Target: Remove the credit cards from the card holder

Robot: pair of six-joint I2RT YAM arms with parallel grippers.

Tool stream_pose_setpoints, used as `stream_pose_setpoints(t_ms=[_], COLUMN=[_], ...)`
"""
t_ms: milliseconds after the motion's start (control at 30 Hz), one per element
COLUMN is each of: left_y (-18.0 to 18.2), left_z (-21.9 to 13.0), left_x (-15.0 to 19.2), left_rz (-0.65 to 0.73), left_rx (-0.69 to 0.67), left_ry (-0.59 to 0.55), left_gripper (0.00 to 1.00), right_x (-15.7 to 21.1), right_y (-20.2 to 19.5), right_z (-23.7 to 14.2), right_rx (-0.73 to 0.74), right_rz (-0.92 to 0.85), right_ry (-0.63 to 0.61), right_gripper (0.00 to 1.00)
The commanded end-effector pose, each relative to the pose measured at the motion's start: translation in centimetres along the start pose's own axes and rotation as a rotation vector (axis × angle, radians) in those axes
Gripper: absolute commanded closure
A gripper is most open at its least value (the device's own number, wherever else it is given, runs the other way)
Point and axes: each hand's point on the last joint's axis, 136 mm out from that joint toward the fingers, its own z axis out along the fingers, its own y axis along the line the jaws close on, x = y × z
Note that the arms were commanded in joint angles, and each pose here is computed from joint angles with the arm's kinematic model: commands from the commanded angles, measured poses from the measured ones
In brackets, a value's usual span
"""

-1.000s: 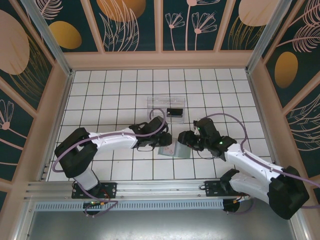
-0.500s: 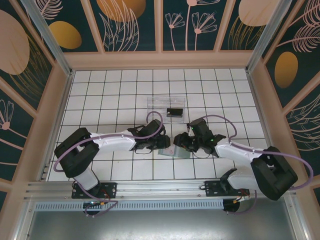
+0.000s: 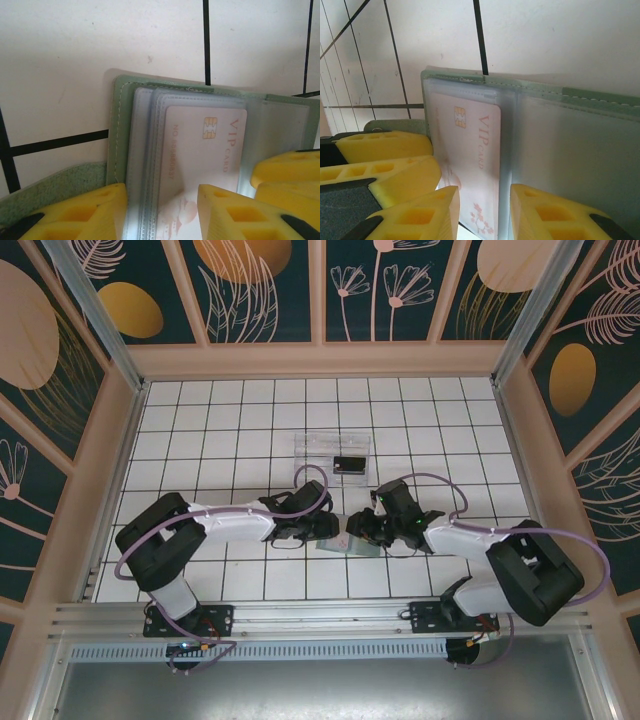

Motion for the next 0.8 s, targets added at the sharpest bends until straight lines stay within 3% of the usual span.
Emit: stream_pose_setpoints(t_ms=[0, 400, 667, 767], left_y=[1.3, 3.5, 6.1, 6.1], left_z=[0.4, 1.8, 1.8, 1.9], left_x=[0.5, 2.0, 1.9, 2.2], left_rz=[0.002, -0.002, 0.038, 0.038], left_rx=[-0.035, -0.100, -0.242, -0.238], left_ry=[0.020, 0.070, 0.073, 0.086], left_gripper=[0.61, 0.70, 0.73, 0.75], right_x=[0.3, 0.6, 0.8, 0.8], right_y=[-0.1, -1.4, -1.7, -1.5], right_z=[0.3, 0.3, 0.4, 0.4], right_rx=[-0.012, 0.029, 0.031, 0.020], right_rz=[-0.013, 0.005, 0.010, 0.007], right_ry=[0.011, 0.002, 0.004, 0.011], right_gripper=[0.69, 0.72, 0.73, 0.78])
